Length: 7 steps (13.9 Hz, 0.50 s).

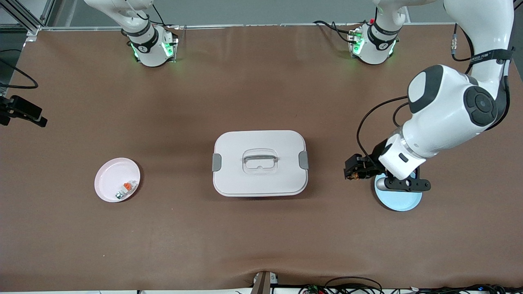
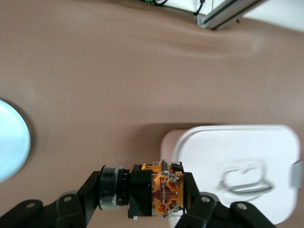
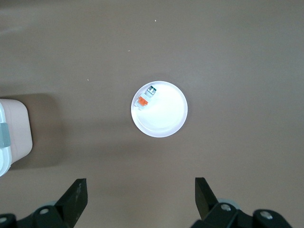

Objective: Transfer orange switch to right arm and place
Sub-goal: 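Lift the switch with the left gripper and carry it over the white box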

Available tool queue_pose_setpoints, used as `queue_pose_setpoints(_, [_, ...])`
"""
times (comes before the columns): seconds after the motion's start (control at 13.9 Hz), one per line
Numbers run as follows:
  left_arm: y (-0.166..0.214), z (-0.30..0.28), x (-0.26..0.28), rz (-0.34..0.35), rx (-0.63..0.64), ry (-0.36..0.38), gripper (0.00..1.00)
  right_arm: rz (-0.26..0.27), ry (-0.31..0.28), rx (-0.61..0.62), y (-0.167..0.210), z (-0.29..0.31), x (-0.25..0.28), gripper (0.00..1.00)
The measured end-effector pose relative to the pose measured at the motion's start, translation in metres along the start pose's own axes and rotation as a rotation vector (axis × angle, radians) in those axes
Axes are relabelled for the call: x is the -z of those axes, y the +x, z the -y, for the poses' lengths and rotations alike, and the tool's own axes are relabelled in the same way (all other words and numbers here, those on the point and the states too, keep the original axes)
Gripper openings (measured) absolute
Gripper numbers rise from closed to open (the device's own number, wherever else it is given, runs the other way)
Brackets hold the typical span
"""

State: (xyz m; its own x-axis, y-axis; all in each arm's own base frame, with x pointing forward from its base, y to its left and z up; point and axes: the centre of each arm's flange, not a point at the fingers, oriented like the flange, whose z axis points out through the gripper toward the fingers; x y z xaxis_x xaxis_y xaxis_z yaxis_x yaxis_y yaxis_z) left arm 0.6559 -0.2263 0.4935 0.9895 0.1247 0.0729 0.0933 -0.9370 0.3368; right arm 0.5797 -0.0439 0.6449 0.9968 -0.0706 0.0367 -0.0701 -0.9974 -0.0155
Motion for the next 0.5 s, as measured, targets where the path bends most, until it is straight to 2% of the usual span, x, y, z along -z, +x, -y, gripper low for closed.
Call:
queue_pose_setpoints(0.22, [-0.008, -0.035, 0.008, 0.032, 0.223, -0.098, 0.73, 0.017, 0.0, -0.011, -0.003, -0.006, 0.0, 1.0])
queue_pose_setpoints(0.43, [-0.019, -0.075, -0.001, 0.048, 0.437, -0.141, 0.73, 0.042, 0.007, -0.011, -0.006, -0.006, -0.001, 1.0])
queue_pose_setpoints(0.5, [-0.023, -0.091, -0.006, 0.048, 0.518, -0.162, 0.73, 0.048, 0.025, -0.01, -0.007, -0.004, -0.001, 1.0])
